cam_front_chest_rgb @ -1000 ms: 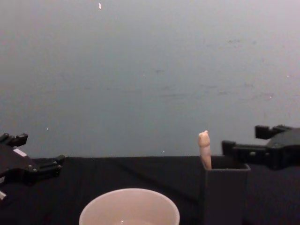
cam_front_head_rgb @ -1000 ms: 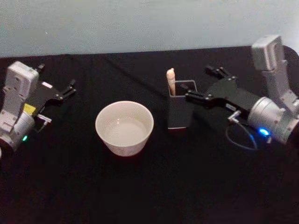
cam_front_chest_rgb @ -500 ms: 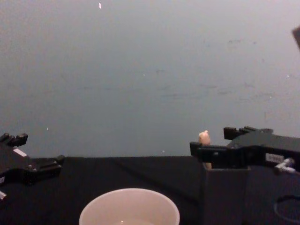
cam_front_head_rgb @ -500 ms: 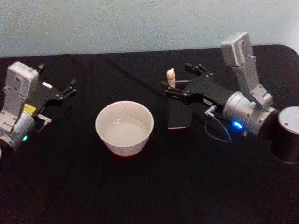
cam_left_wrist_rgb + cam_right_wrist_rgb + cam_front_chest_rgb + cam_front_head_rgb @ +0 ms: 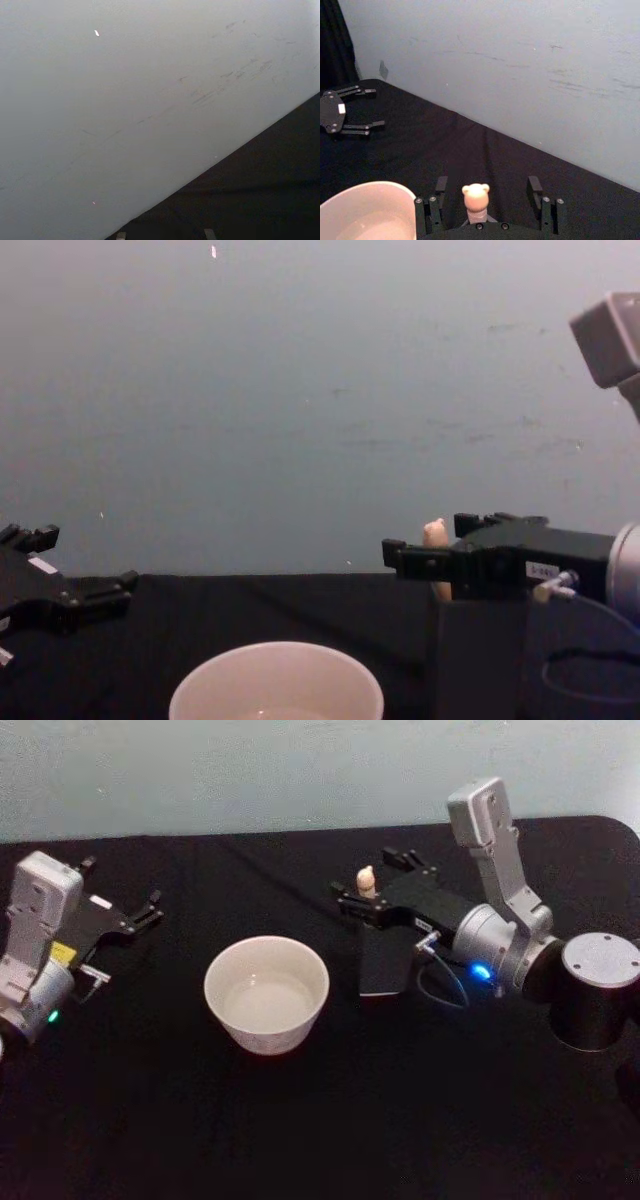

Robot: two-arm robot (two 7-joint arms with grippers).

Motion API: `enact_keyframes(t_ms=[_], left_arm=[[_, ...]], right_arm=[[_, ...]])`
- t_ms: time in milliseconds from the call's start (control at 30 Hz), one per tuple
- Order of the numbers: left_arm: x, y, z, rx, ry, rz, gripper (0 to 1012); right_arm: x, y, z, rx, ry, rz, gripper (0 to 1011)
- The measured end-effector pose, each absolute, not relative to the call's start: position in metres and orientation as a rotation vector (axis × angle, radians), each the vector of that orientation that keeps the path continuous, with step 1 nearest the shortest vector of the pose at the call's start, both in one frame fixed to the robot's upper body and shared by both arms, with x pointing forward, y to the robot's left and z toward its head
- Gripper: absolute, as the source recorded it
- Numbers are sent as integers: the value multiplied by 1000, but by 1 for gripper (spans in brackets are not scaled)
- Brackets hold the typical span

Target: Pick up the stirring spoon with one hand, stir inside the cup, then place it back in its original position.

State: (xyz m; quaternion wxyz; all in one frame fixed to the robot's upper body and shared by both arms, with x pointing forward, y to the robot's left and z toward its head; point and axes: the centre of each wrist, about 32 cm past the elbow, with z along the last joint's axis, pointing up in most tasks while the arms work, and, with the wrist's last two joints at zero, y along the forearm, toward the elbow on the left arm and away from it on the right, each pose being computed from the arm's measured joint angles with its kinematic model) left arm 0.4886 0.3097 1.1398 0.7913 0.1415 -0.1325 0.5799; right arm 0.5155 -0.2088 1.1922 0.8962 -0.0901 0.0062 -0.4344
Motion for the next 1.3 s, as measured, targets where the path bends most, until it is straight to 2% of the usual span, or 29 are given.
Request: enact_keyframes(t_ms=[1100,1233,1300], left_arm=[[489,310,1140,304,-285,1248,1001],[489,310,1140,304,-285,1248,1001],[489,310,1140,304,-285,1248,1001]], right_arm=[[519,-203,1190,-215,22,-909,1000],[519,-203,1190,-215,23,-908,941],[519,-203,1190,-214,23,-908,881]])
